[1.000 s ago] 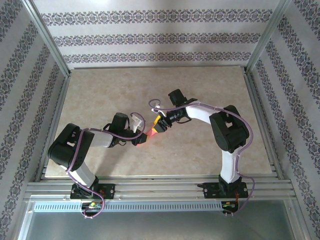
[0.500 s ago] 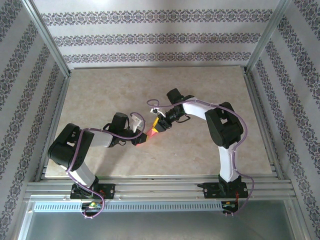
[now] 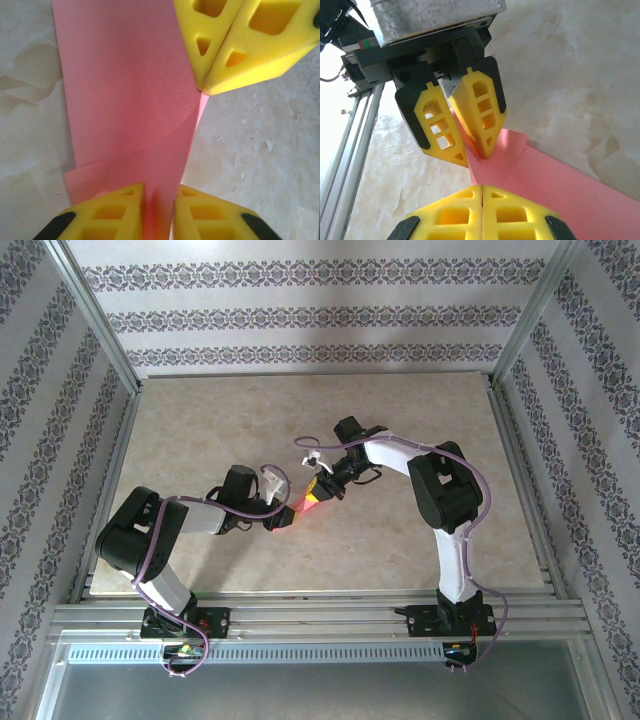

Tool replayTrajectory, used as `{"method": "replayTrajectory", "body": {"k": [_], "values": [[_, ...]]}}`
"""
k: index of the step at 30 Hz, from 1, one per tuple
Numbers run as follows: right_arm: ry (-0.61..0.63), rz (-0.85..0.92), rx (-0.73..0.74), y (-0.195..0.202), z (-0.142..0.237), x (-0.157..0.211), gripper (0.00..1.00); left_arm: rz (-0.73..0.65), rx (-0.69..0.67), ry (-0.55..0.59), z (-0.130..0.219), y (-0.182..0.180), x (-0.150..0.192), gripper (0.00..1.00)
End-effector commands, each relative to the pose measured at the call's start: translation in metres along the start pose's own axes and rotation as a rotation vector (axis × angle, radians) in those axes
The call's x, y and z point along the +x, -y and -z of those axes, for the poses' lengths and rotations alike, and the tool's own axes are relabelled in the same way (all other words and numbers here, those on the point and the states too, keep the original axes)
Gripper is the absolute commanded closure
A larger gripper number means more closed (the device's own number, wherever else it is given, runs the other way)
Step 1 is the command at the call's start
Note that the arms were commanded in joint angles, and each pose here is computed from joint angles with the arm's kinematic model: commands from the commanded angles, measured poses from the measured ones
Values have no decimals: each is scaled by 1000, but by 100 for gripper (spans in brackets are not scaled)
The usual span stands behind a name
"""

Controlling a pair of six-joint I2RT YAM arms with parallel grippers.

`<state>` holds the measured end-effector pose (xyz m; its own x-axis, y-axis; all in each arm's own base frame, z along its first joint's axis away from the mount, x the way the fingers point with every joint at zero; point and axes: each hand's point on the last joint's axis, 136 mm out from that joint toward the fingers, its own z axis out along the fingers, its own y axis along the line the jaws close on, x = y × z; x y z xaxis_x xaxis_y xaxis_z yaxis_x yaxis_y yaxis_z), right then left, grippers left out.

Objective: Fold a paper plane with a square sheet of paper (pick it up from the middle)

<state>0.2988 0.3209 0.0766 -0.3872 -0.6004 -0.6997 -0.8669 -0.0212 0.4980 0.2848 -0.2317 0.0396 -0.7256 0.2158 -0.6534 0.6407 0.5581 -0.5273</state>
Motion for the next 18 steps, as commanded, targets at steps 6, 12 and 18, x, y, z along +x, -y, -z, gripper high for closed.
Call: {"method": "replayTrajectory", "body": {"k": [6, 12, 18], "values": [[58, 21, -49, -6, 7, -13, 99, -37, 4, 20, 2, -1, -8, 65], [80, -6, -62, -4, 10, -18, 99, -54, -5, 17, 0, -2, -7, 65], [78, -20, -66, -3, 10, -18, 99, -65, -38, 10, -3, -6, -6, 71]]}}
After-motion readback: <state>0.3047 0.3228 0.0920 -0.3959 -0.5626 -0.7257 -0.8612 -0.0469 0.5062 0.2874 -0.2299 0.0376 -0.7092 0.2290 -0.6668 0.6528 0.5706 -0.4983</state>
